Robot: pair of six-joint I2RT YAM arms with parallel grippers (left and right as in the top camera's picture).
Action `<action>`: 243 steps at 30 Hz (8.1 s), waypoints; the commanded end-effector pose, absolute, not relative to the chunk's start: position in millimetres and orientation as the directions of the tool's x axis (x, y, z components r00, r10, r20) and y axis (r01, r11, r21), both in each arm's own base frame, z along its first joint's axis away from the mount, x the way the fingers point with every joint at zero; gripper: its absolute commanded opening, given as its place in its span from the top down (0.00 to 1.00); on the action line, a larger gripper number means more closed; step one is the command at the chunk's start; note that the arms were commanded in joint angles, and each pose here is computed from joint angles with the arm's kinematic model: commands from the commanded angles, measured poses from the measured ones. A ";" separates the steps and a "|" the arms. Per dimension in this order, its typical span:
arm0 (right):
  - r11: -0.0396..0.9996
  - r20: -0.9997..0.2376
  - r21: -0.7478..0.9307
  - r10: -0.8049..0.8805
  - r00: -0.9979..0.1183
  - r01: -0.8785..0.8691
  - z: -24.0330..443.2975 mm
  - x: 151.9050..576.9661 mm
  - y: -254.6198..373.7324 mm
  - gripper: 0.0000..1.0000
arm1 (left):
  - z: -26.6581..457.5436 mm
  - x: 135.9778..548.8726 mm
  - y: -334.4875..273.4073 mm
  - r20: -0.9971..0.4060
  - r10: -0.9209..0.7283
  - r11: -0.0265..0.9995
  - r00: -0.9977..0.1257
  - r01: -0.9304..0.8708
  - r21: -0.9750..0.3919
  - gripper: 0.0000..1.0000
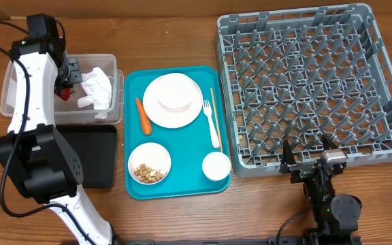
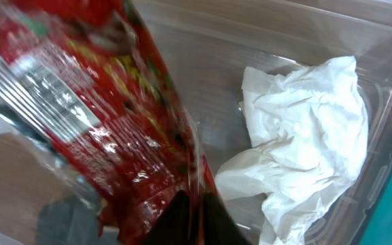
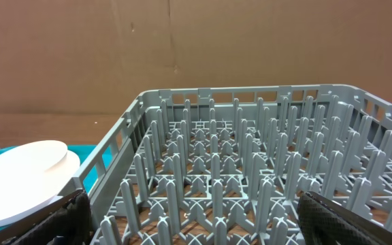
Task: Sort waste into correct bins and load items into the dishwasher
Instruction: 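Carry the red wrapper to the clear bin and release it, then move the left gripper back over the pink bowl of rice, then grasp the rim of the pink rice bowl with the left gripper, then lift the pink bowl and carry it over the black tray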
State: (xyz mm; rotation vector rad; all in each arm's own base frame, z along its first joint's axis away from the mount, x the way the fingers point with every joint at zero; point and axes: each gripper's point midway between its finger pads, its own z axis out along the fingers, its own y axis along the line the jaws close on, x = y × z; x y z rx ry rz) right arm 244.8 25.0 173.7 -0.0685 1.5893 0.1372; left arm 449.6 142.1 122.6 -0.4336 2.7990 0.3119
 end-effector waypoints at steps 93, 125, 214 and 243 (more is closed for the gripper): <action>0.992 -0.999 0.041 0.039 -0.024 -0.122 170.9 245.3 23.4 0.00 | 123.2 240.0 -174.7 -0.044 0.023 1.000 -0.999 0.022 0.010 0.96; 0.992 -0.999 0.041 0.039 -0.024 -0.122 170.9 245.3 23.4 0.00 | 66.1 246.1 -139.5 -0.046 -0.135 0.980 -0.990 -0.140 0.140 0.69; 0.992 -0.999 0.041 0.039 -0.024 -0.122 170.9 245.3 23.4 0.00 | 30.0 236.8 -142.7 0.004 -0.127 0.989 -0.992 -0.126 0.075 0.96; 0.992 -0.999 0.041 0.039 -0.024 -0.122 170.9 245.3 23.4 0.00 | 113.7 270.1 -127.0 -0.154 0.051 0.998 -0.987 0.043 0.052 0.96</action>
